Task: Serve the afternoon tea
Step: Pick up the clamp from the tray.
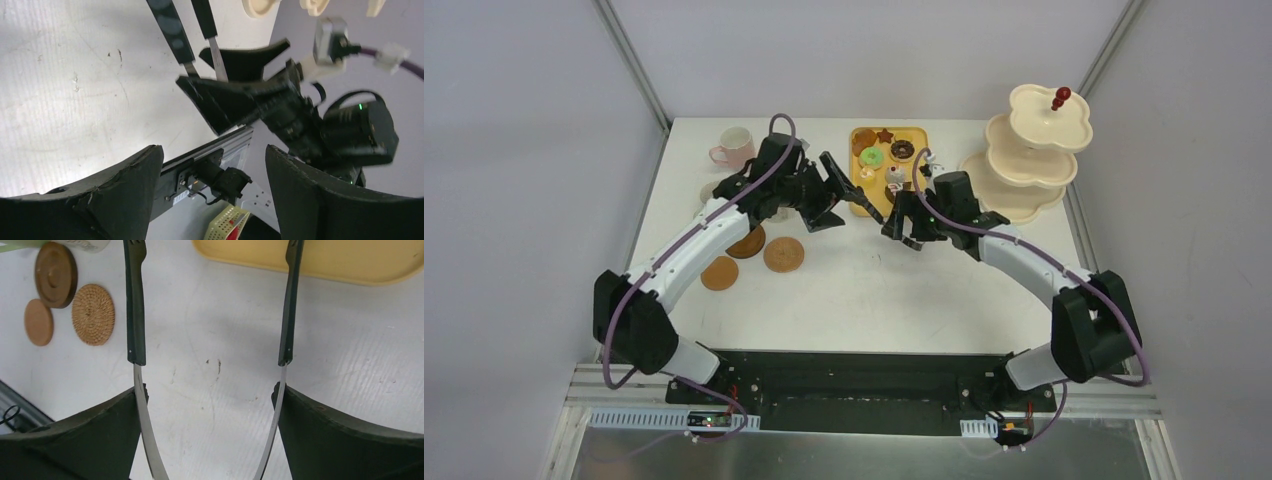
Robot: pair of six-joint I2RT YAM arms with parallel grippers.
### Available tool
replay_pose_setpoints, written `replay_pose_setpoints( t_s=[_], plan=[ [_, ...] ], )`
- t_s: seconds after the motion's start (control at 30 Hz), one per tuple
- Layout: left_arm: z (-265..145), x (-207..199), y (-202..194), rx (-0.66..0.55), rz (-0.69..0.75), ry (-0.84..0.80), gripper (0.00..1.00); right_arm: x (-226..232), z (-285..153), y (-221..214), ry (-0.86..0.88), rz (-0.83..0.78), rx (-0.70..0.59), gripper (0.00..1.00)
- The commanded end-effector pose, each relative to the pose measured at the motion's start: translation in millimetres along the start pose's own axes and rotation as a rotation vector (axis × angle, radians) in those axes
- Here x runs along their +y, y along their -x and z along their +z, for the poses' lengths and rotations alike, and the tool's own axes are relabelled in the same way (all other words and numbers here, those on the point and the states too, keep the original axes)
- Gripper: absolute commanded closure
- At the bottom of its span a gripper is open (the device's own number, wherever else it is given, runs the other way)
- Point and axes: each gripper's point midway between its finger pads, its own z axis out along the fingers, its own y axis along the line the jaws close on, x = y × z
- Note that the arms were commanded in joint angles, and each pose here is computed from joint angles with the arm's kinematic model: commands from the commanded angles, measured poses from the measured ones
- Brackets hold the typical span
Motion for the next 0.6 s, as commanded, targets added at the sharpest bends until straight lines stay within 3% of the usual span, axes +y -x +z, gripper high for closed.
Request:
replay_pose_setpoints(
  t_s=[0.0,0.4,0.57],
  plan=[
    [23.2,-20.6,12.2,0.003,-0.061,-0.077,0.22,30.2,-24.5,14.3,0.175,0.031,-0.082,0.05],
    [77.1,-19.1,0.1,0.070,-0.125,-0.063,0.18,39.8,-54.0,6.9,0.237,0.032,-0.118,0.08],
    [87.7,-22.9,2.4,0.055,-0.111,-0.072,0.28,44.8,-61.6,6.4,0.255,0.038,-0.117,0.08]
  ],
)
